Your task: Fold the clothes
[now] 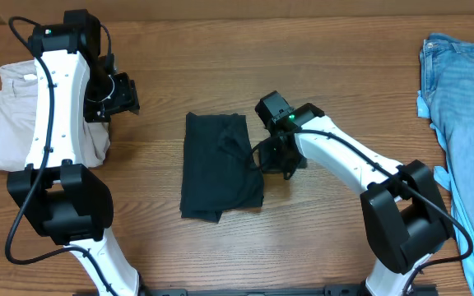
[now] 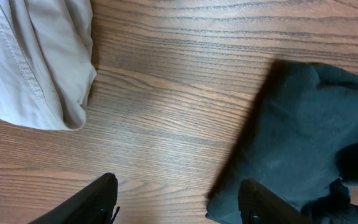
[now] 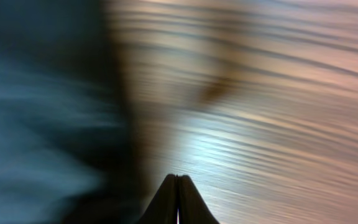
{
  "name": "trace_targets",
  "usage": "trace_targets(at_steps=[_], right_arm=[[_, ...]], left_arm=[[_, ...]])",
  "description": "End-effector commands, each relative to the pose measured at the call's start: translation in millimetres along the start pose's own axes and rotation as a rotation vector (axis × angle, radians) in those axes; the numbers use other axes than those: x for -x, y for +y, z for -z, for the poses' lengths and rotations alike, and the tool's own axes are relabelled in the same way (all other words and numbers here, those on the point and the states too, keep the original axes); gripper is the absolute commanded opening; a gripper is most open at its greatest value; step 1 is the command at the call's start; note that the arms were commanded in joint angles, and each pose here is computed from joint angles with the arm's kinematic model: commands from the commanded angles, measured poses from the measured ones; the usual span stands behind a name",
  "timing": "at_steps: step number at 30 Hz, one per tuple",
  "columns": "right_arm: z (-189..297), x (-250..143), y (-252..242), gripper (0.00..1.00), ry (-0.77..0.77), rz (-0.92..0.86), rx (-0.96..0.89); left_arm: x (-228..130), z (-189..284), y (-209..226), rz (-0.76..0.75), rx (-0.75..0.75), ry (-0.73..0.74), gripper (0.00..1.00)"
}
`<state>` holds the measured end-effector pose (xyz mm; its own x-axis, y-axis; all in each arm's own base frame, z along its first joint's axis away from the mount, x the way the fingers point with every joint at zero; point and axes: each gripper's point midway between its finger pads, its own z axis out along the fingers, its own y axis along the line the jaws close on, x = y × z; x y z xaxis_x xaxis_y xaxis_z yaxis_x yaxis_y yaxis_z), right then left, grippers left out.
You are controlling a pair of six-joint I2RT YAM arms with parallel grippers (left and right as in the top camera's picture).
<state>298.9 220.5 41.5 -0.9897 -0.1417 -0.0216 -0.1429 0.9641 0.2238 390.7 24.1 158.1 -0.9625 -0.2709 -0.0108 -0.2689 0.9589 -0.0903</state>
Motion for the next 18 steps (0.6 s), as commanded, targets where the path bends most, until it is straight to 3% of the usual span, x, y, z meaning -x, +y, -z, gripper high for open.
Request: trace_targets(at_steps=[1, 4, 8, 11, 14, 18], right_arm=[[58, -3, 115, 0.04, -0.048, 0.338, 0.532], [60, 4, 146, 0.04, -0.122, 0.365, 0.561], [29, 42, 133, 0.04, -0.287, 0.287, 0.33], [-2, 78, 84, 0.04, -0.388, 0.21, 0.062], [11, 105, 9, 0.04, -0.471, 0.088, -0.208], [55, 108, -37, 0.04, -0.432, -0.024, -0.22]], left_arm=[[2, 7, -5, -0.028, -0.018, -0.023, 0.67], [3, 7, -5, -0.029, -0.019, -0.025, 0.68], [3, 7, -5, -0.029, -0.019, -0.026, 0.69], [2, 7, -5, -0.028, -0.018, -0.022, 0.69], [0, 7, -5, -0.028, -0.017, -0.014, 0.69], [0, 7, -5, -0.029, -0.017, -0.014, 0.7]])
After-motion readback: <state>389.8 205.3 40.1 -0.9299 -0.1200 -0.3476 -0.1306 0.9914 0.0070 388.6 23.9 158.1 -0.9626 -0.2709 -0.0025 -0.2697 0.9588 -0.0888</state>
